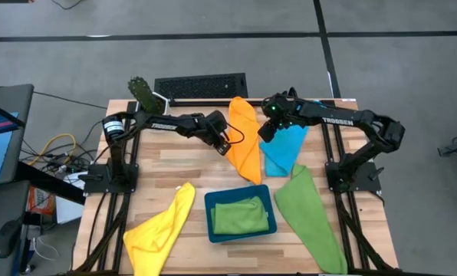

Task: Fold microfiber towels
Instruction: Fold the orange microfiber towel

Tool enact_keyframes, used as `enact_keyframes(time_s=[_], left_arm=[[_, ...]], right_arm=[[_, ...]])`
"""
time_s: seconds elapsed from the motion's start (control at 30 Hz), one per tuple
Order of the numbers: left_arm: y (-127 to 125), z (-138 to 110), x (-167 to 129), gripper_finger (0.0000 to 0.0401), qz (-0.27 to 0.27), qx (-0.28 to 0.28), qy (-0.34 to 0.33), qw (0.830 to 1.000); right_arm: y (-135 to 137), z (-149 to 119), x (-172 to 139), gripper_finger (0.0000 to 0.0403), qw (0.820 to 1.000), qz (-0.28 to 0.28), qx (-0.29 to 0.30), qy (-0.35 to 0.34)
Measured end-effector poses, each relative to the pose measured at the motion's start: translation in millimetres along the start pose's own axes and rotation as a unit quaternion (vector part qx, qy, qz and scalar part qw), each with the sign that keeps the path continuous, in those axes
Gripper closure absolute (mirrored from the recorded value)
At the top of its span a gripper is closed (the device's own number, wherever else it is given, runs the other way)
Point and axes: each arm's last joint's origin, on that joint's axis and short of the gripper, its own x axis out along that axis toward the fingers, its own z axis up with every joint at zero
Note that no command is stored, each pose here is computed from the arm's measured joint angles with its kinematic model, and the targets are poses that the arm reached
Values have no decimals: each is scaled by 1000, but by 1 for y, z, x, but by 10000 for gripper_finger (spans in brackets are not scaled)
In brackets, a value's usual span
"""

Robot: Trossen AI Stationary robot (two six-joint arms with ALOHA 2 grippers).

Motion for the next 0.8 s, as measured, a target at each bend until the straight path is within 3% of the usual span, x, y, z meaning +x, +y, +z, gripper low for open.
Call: enact_keyframes(time_s=[0.23,0.33,0.47,0.6,0.8], left_arm=[[-11,32,-26,399,-53,-6,5,999],[-25,59,-61,400,-63,17,-31,997],[-35,89,-110,401,-25,54,-75,995],[-41,116,-155,401,-11,53,-122,991],[-45,136,-193,401,-14,42,-182,982]], right_arm=[[13,1,-1,217,994,100,-41,-4],[19,0,-1,220,991,118,-62,-6],[27,2,-8,226,989,126,-74,-23],[35,8,-33,232,982,140,-100,-85],[52,17,-78,238,949,160,-164,-216]])
